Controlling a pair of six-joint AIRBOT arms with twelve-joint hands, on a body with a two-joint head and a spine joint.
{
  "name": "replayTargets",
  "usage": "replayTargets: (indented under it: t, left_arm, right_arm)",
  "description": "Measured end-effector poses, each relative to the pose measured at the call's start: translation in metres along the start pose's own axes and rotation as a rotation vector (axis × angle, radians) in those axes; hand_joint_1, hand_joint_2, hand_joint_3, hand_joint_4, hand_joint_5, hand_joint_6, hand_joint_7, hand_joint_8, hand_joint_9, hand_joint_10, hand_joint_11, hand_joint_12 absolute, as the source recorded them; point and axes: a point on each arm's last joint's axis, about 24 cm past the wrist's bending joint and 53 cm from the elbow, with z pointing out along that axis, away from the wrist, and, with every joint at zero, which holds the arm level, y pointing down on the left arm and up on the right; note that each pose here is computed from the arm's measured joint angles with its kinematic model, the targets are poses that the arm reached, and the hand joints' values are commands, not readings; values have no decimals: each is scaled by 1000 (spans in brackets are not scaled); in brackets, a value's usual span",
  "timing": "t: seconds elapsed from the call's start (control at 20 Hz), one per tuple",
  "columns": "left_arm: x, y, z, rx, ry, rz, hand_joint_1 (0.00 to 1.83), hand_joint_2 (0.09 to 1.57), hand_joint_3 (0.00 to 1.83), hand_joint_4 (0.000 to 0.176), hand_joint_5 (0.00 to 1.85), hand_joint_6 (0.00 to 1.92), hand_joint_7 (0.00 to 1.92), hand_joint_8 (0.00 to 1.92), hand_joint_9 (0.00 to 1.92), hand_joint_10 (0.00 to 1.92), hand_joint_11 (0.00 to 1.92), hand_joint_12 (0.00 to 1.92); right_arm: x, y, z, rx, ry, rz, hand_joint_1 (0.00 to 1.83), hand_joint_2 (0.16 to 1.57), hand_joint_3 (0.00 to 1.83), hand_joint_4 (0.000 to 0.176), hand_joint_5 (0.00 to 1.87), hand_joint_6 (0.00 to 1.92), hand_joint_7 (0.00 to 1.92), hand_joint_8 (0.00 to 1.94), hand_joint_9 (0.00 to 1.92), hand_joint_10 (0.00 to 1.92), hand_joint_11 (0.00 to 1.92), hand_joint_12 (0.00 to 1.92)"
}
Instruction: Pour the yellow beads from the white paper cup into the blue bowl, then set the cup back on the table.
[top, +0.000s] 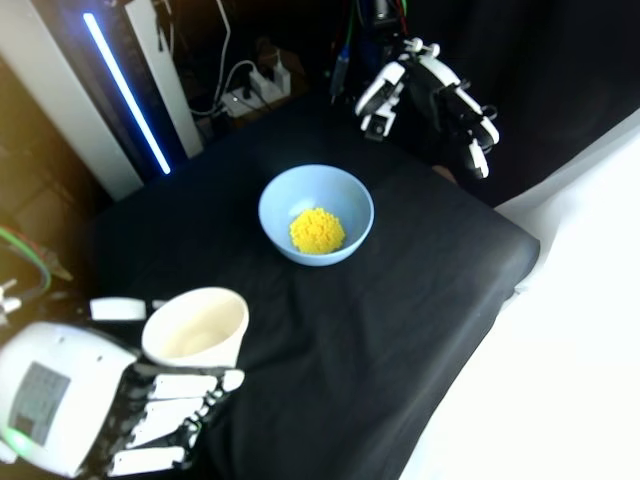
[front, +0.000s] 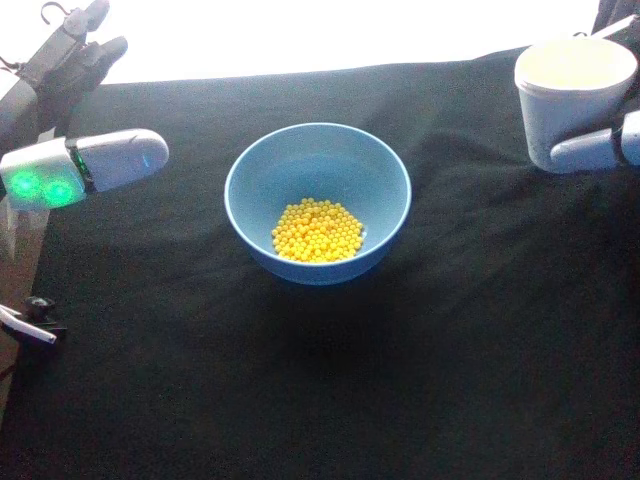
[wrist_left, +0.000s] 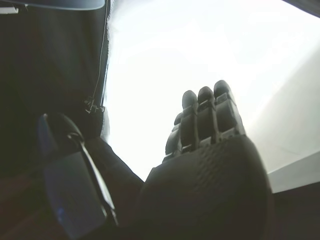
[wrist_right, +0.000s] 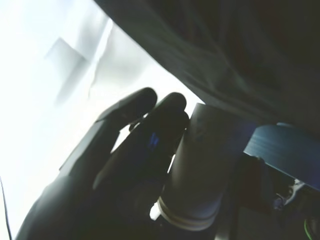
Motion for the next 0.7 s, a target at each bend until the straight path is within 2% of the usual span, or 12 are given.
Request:
replayTargets:
  t: [0.1, 0.15, 0.2, 0.25, 0.3, 0.35, 0.4, 0.45, 0.5, 0.55, 0.6, 0.7]
  left_arm:
    - [1, 0, 0, 0, 0, -2, 684, 690, 0, 59, 20, 6, 282, 5, 203, 4, 149, 8]
    - [1, 0, 0, 5, -1, -4, 682, 698, 0, 53, 14, 3, 286, 6, 204, 4, 145, 6]
    - [1, -1, 0, 7, -2, -4, 682, 698, 0, 53, 14, 3, 286, 6, 204, 4, 145, 6]
    - [1, -1, 0, 8, -2, -4, 683, 702, 1, 47, 0, 0, 280, 2, 198, 0, 137, 3]
    - [1, -1, -1, 7, -2, -4, 676, 709, 4, 42, 0, 0, 275, 0, 195, 0, 137, 3]
    - [1, -1, -1, 9, -2, -4, 676, 700, 0, 36, 0, 0, 274, 0, 195, 0, 140, 4]
    - [1, -1, -1, 10, -2, -4, 678, 712, 5, 38, 0, 0, 265, 0, 191, 0, 139, 4]
    - [1, -1, -1, 11, -3, -4, 686, 706, 1, 45, 0, 0, 264, 0, 195, 2, 142, 5]
    - [1, -1, -1, 10, -3, -4, 686, 706, 1, 45, 0, 0, 264, 0, 195, 2, 142, 5]
    - [1, -1, -1, 10, -3, -4, 688, 697, 0, 53, 0, 0, 265, 2, 200, 4, 144, 6]
    - [1, -1, -1, 11, -3, -4, 682, 698, 0, 58, 0, 0, 267, 3, 200, 3, 141, 5]
    - [1, -1, -1, 10, -2, -5, 682, 701, 0, 56, 0, 0, 269, 3, 201, 3, 144, 6]
  right_arm:
    - [1, 0, 0, -1, 1, 1, 1255, 1095, 1, 0, 1170, 745, 886, 1024, 909, 3, 235, 1467]
    - [1, 0, 0, -1, 1, 1, 1199, 1066, 0, 0, 1122, 750, 821, 423, 759, 0, 69, 1457]
    - [2, 0, 0, -1, 2, 2, 1199, 1066, 0, 0, 1122, 750, 821, 423, 759, 0, 69, 1457]
    - [4, -2, 0, 0, 3, 4, 1187, 1055, 0, 0, 1119, 739, 862, 62, 644, 1, 11, 1252]
    - [5, -4, 0, 4, 6, 4, 1187, 1052, 0, 0, 1125, 729, 846, 26, 616, 2, 1, 1278]
    - [7, -5, 0, 8, 8, 5, 1242, 1101, 2, 0, 1206, 499, 819, 1066, 697, 614, 218, 1708]
    - [7, -9, -2, 16, 8, 7, 1200, 1057, 5, 0, 1155, 649, 743, 688, 519, 652, 126, 1791]
    - [8, -13, -3, 26, 7, 12, 1244, 1084, 11, 0, 1139, 782, 873, 949, 731, 541, 282, 1573]
    - [9, -15, -3, 31, 9, 15, 1244, 1084, 11, 0, 1139, 782, 873, 949, 731, 541, 282, 1573]
    - [10, -18, -3, 39, 11, 18, 1258, 1092, 0, 0, 1097, 673, 999, 1073, 975, 602, 498, 1646]
    - [12, -19, -3, 39, 11, 24, 1248, 1087, 0, 0, 1154, 673, 949, 1059, 848, 569, 331, 1668]
    - [14, -21, -4, 43, 12, 27, 1241, 1094, 1, 0, 1127, 771, 934, 1035, 896, 460, 367, 1584]
